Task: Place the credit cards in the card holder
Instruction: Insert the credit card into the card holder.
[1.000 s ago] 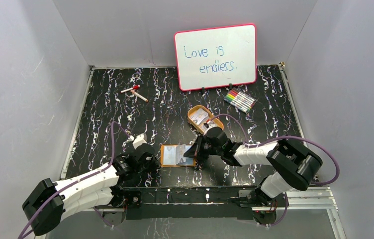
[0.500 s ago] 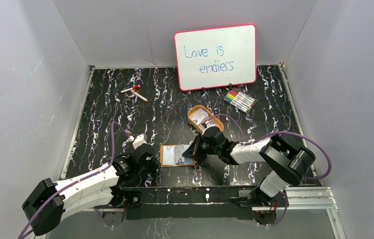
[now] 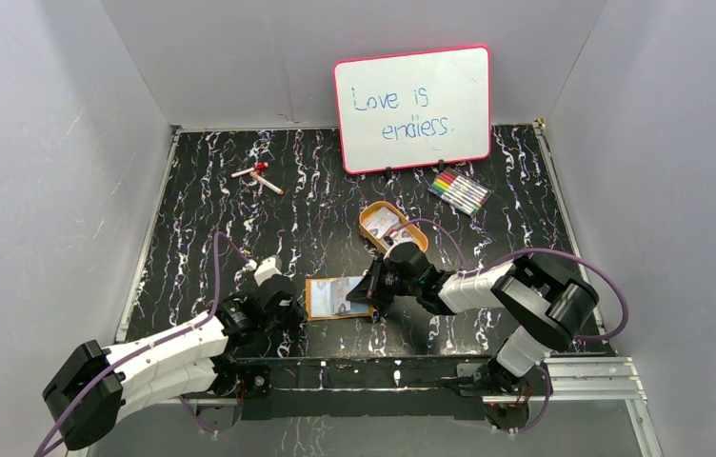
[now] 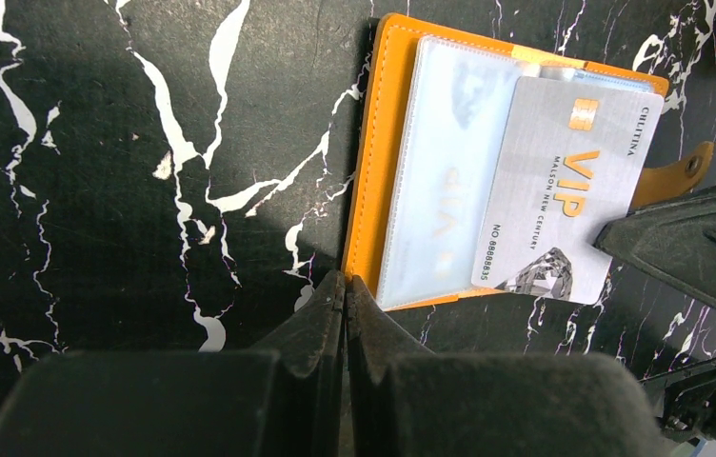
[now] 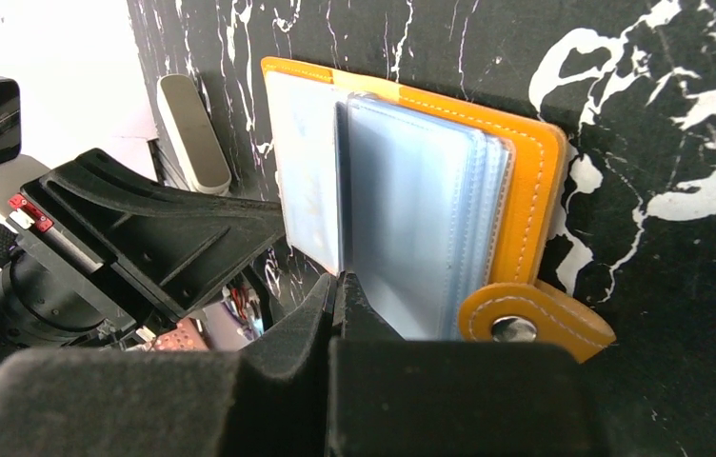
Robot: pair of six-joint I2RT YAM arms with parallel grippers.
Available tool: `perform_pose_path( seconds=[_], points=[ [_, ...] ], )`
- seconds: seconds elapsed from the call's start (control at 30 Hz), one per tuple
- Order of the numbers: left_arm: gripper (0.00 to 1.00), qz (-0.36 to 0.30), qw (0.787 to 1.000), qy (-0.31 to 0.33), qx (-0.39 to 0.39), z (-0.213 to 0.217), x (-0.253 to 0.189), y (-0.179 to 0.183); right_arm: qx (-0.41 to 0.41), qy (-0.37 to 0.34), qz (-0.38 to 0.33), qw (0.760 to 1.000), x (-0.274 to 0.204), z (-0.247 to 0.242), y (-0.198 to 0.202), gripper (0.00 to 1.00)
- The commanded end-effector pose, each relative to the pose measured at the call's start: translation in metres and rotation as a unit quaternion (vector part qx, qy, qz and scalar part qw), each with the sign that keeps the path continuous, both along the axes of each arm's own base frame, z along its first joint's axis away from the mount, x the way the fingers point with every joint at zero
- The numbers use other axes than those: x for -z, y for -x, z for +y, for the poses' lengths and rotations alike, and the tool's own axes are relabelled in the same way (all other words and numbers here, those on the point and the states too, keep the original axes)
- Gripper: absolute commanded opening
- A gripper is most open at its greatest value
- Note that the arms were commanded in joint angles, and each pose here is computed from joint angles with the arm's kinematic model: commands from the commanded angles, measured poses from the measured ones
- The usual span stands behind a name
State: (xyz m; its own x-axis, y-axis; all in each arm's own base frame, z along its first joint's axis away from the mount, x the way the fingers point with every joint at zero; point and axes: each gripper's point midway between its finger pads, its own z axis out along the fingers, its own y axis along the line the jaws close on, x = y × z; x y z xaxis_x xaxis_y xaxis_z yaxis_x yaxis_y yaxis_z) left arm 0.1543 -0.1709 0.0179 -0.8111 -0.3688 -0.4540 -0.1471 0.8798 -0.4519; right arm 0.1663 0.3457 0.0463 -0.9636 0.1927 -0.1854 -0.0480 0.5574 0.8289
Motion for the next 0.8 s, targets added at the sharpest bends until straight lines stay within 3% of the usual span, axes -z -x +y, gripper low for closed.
perform_pose_path(
  seconds=[0.0, 0.47, 0.77],
  points=[
    [0.0, -0.005, 1.0, -0.003, 0.0, 0.001, 0.0, -0.002, -0.025, -0.032, -0.012, 0.999, -0.016, 0.015, 0.002, 0.0],
    [0.0, -0.007, 1.0, -0.007, -0.002, 0.002, -0.001, -0.003, -0.035, -0.007, 0.014, 0.999, 0.001, 0.01, 0.012, 0.0],
    [0.0, -0.009, 1.0, -0.013, -0.006, 0.006, -0.002, -0.003, -0.005, 0.07, 0.017, 0.997, 0.021, -0.014, 0.009, 0.0]
  ],
)
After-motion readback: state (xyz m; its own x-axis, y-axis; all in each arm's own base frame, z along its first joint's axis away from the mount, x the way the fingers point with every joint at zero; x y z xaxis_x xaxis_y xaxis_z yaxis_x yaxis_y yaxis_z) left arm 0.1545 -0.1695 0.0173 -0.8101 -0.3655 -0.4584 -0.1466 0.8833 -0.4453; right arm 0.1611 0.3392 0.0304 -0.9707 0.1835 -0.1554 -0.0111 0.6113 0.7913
